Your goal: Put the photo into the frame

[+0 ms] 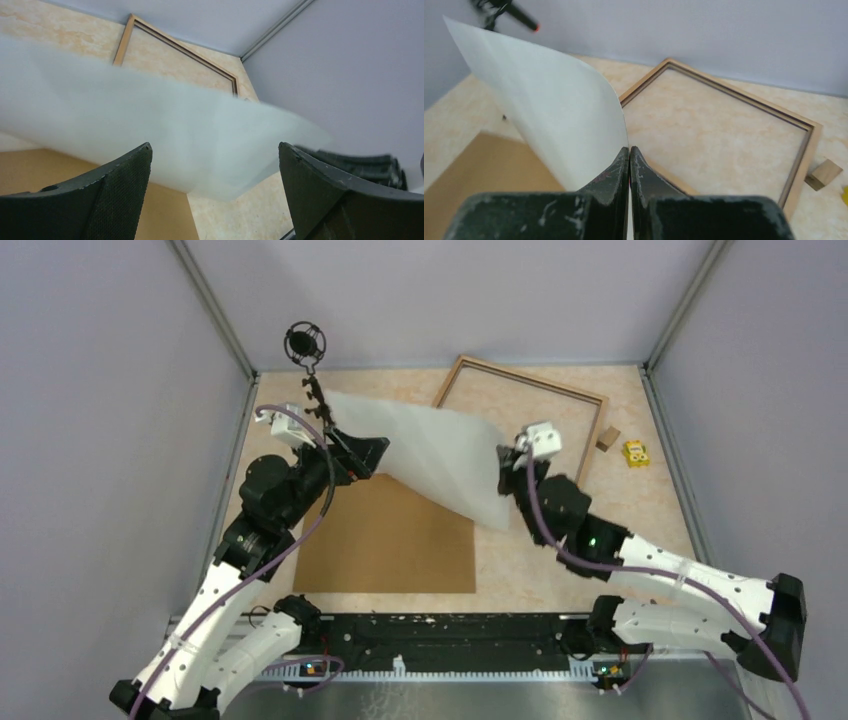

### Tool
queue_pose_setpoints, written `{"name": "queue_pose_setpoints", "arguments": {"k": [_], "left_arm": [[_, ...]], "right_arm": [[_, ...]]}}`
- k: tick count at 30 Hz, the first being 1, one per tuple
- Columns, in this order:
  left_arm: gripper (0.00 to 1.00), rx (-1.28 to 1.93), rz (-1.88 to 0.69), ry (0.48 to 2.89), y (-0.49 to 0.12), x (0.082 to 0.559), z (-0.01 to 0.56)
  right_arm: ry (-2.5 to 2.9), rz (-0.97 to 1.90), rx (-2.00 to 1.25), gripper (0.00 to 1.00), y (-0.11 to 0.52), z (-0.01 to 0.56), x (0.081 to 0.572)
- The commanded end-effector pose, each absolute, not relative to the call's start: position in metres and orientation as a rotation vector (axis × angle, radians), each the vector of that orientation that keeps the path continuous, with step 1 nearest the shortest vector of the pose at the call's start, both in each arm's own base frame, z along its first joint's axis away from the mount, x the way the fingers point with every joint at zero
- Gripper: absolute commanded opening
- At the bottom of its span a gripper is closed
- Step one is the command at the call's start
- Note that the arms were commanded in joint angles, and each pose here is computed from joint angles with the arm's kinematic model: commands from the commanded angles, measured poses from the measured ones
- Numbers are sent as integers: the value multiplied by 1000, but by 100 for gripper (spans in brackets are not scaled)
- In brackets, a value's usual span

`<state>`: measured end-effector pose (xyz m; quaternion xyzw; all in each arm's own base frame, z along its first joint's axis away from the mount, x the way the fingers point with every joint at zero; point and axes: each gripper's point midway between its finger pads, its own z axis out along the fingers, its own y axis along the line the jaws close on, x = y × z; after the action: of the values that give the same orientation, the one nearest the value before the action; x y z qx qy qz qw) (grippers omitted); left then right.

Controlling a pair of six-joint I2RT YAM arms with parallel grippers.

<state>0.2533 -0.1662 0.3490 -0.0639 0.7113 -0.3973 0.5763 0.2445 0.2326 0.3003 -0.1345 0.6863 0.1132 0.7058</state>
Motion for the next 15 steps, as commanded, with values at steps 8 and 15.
{"name": "queue_pose_setpoints", "arguments": {"k": [8, 15], "left_arm": [[98, -109, -944, 1584, -182, 282, 369], [98, -133, -889, 1561, -205, 332, 356]], "right_arm": [[1873, 387, 214, 0, 125, 276, 409], [2176, 538, 118, 0, 74, 198, 484]]}}
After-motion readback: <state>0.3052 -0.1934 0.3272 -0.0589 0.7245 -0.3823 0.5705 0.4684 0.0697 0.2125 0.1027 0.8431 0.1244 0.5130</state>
